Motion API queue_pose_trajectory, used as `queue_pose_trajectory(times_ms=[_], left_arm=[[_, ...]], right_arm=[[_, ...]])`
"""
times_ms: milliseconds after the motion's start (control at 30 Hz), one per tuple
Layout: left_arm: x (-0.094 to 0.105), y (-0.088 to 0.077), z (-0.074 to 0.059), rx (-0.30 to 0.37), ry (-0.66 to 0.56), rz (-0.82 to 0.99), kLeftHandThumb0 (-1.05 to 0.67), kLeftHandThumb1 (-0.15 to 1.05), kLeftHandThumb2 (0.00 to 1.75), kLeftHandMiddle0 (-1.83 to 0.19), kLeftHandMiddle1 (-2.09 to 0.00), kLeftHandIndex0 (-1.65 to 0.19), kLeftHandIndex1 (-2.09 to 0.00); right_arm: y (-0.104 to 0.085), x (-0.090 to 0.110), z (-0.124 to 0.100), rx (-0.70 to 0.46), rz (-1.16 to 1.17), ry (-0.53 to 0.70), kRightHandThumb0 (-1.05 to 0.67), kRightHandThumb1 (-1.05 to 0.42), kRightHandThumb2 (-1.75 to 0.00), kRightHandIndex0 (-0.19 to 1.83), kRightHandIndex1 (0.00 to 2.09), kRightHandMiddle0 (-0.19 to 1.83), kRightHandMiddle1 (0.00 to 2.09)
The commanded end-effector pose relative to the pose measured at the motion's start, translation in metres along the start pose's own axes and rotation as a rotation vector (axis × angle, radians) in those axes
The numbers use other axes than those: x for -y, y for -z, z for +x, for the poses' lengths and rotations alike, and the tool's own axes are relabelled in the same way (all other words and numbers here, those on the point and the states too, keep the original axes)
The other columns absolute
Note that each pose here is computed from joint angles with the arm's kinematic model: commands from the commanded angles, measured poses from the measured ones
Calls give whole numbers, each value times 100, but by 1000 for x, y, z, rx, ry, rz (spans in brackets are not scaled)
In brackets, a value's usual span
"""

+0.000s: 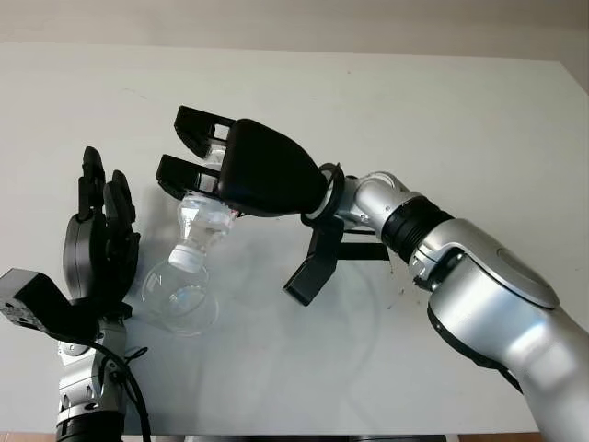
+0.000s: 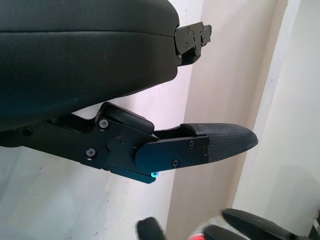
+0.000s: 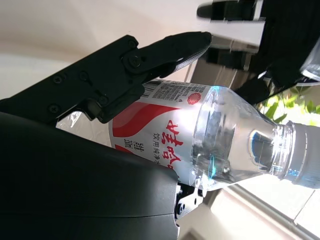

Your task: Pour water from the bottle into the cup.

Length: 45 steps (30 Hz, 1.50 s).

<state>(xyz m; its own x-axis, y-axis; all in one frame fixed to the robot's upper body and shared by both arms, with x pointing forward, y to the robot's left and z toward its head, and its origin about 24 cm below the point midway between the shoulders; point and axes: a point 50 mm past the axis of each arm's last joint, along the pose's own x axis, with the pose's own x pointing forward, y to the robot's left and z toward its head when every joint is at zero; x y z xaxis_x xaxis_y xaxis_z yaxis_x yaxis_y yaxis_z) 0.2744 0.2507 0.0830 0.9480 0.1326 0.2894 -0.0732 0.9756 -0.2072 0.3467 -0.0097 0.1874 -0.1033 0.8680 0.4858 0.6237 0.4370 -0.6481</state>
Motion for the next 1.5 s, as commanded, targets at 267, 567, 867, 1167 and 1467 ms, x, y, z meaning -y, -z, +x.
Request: queue_pose_trajectory(times_ms=[267,567,867,1167,1467], left_arm=[[1,12,-6,-43,-17,-18,-76,105,54,19,-5,19,-3],[-1,13,-7,-44,-17,-13,-77,105,54,19,-5,19,-4],[-2,11,-8,-43,-19,-13,-76,105,54,19,-5,19,-4],[-2,12,-7,-48,-10,-18,-76,105,55,19,-4,19,-2],[-2,13,-8,-62,-11,-11,-77,105,57,19,-4,19,-2]], right_arm=[[9,9,9,52,-53,48,-54,-105,-26,134,209,81,209],[6,8,8,53,-54,54,-54,-105,-31,137,209,99,209],[12,5,-10,-451,448,90,-47,-105,-37,124,209,94,209],[35,5,-49,-877,932,124,-39,-105,-42,119,209,87,209],[49,12,-99,-1231,1434,316,-39,-105,-47,119,209,90,209]])
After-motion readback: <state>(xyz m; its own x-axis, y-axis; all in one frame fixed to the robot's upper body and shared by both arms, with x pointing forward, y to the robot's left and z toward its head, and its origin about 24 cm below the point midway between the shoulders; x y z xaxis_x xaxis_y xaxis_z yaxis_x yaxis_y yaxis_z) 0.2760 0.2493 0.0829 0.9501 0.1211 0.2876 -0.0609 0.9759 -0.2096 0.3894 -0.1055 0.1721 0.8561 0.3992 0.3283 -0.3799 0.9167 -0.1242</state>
